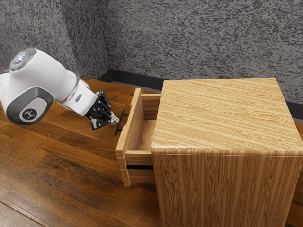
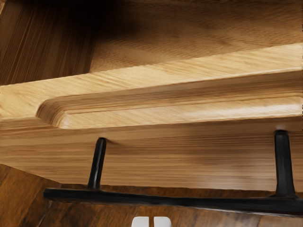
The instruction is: Push the drawer handle with one arm to close the drawer
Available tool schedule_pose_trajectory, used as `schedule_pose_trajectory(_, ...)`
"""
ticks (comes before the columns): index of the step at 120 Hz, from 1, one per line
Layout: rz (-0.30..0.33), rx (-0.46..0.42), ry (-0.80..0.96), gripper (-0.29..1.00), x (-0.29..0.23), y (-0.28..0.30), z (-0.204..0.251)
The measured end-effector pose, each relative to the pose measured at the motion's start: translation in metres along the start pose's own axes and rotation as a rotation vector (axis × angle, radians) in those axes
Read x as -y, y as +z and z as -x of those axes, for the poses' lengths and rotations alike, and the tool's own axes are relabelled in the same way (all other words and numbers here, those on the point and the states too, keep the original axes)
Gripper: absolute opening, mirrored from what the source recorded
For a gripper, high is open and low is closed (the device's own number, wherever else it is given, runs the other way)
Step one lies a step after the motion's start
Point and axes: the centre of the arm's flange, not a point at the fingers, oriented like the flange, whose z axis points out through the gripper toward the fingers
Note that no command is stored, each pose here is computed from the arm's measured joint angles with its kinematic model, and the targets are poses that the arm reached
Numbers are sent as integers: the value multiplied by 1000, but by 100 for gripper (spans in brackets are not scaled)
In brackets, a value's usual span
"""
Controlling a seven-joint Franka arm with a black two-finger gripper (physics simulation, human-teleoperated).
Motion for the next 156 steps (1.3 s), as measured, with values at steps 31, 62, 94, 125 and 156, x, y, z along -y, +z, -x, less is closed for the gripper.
schedule_pose_trajectory(31,-12,-22,-3,-8,-6,16,-14)
schedule_pose_trajectory(62,-30,-39,-20,-8,-10,24,-27)
schedule_pose_trajectory(94,-46,-33,-36,-8,-13,39,-44)
schedule_pose_trajectory(125,-64,-44,-48,-8,-17,49,-61)
schedule_pose_trajectory(156,-78,-63,-62,-8,-19,51,-72)
